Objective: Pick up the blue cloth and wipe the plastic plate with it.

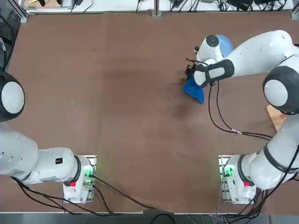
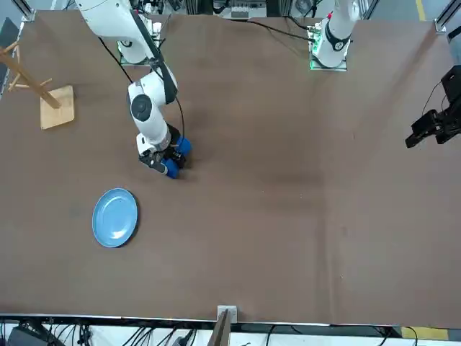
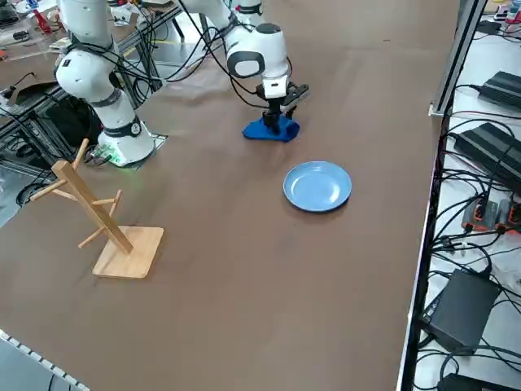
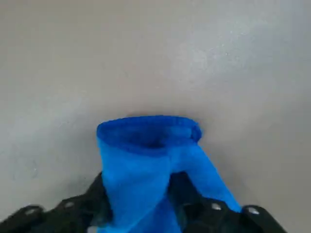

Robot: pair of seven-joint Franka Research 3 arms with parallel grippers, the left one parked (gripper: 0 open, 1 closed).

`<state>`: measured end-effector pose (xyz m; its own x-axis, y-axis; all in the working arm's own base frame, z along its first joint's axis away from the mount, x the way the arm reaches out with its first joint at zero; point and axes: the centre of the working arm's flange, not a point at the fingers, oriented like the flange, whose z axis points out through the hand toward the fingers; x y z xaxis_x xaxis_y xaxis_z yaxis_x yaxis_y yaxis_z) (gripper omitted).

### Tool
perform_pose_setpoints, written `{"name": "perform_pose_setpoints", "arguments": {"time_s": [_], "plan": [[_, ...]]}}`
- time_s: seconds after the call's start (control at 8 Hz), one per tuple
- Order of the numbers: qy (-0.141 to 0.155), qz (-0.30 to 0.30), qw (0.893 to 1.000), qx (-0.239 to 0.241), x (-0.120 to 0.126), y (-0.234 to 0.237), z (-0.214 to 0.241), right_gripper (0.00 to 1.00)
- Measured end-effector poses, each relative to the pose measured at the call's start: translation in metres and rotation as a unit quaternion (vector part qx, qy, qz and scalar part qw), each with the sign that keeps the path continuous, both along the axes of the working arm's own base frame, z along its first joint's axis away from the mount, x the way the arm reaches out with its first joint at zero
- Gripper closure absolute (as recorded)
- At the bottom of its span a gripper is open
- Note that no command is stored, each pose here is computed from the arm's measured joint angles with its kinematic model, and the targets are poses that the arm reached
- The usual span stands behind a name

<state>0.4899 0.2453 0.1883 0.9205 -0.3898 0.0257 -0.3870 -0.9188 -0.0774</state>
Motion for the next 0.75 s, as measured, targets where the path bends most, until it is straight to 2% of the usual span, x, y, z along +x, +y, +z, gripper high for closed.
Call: {"name": "perform_pose_setpoints", "arguments": {"time_s": [0.25, 0.38, 0.75], "plan": [[-0.005, 0.002, 1.000, 0.002, 0.002, 0.001, 0.004, 0.79], [-0.007, 0.007, 1.000, 0.002, 0.003, 0.002, 0.007, 0.85], [-0.001, 0.032, 0.999, -0.005, 0.016, -0.012, 0.014, 0.88]]}}
